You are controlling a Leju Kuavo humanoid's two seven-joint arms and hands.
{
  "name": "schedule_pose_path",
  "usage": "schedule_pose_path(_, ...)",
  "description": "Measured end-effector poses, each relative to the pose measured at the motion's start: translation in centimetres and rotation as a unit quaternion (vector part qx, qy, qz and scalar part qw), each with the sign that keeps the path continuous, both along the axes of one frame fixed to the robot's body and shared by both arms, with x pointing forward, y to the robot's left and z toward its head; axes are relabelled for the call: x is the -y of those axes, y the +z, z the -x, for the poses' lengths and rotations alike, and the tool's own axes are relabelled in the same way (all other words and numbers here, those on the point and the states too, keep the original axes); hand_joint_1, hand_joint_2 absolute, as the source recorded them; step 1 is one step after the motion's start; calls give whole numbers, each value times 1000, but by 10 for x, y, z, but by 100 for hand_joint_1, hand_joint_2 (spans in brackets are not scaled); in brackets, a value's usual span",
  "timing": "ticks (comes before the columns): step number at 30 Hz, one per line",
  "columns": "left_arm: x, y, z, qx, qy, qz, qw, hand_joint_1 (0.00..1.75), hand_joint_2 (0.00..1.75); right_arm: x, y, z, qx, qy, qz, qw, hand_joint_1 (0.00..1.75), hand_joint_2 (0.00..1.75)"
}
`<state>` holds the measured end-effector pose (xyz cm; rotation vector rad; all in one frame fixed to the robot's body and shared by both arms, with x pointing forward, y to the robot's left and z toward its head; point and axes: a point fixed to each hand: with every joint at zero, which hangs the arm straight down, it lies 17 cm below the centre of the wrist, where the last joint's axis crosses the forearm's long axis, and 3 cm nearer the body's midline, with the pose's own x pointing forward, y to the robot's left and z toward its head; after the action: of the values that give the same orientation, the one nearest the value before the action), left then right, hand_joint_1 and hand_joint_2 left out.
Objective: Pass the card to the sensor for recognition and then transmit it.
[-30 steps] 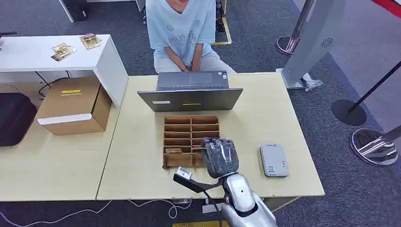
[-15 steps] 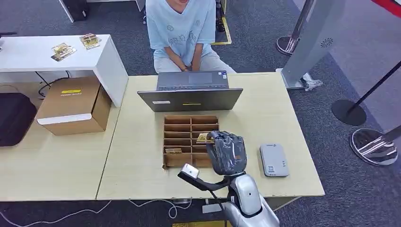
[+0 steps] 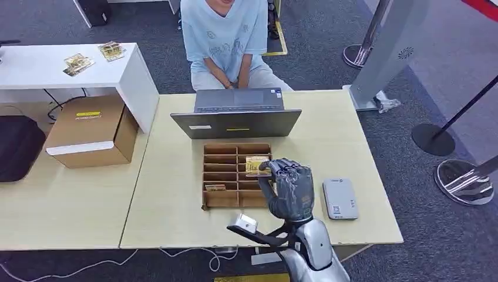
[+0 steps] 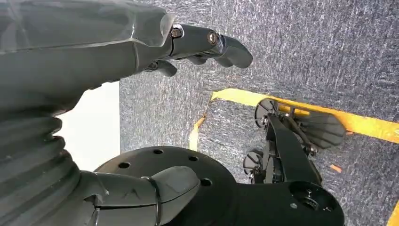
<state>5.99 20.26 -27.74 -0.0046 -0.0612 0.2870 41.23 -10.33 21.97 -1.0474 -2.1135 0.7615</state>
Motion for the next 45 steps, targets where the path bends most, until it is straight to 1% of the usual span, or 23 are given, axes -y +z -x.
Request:
schedule_pose_path(2,0,0,0,1,-1,0,1000,0,175,-1,12,5,21,15,-10,1000,175,175)
schedule_pose_path(6,0,0,-1,2,-2,-1,1000,0,175,3,27,10,45,21,-26,998,175,175)
schedule_pose_path(10,0,0,-1,2,-4,-1,1000,0,175,9,30,8,45,8,-34,998,175,175)
schedule_pose_path(16,0,0,-1,3,-7,-2,1000,0,175,10,33,-3,42,-10,-26,999,175,175)
schedule_pose_path(19,0,0,-2,4,-8,-1,1000,0,175,9,39,-19,34,-21,-33,999,175,175)
schedule_pose_path(21,0,0,-2,5,-9,-1,1000,0,175,8,45,-34,23,-30,-46,998,175,175)
schedule_pose_path(27,-1,0,-2,6,-13,-2,1000,0,175,-5,65,-73,9,-16,-46,999,175,175)
schedule_pose_path(32,-1,0,-3,6,-13,-3,1000,0,175,-10,82,-97,9,-16,-28,999,175,175)
schedule_pose_path(40,-2,0,-5,3,-16,-4,1000,0,175,-18,103,-128,6,-18,12,1000,175,175)
schedule_pose_path(43,-2,0,-6,3,-17,-4,1000,0,175,-27,109,-136,12,-28,56,998,175,175)
schedule_pose_path(45,-3,0,-7,4,-18,-5,1000,0,175,-31,110,-142,6,-28,70,997,175,175)
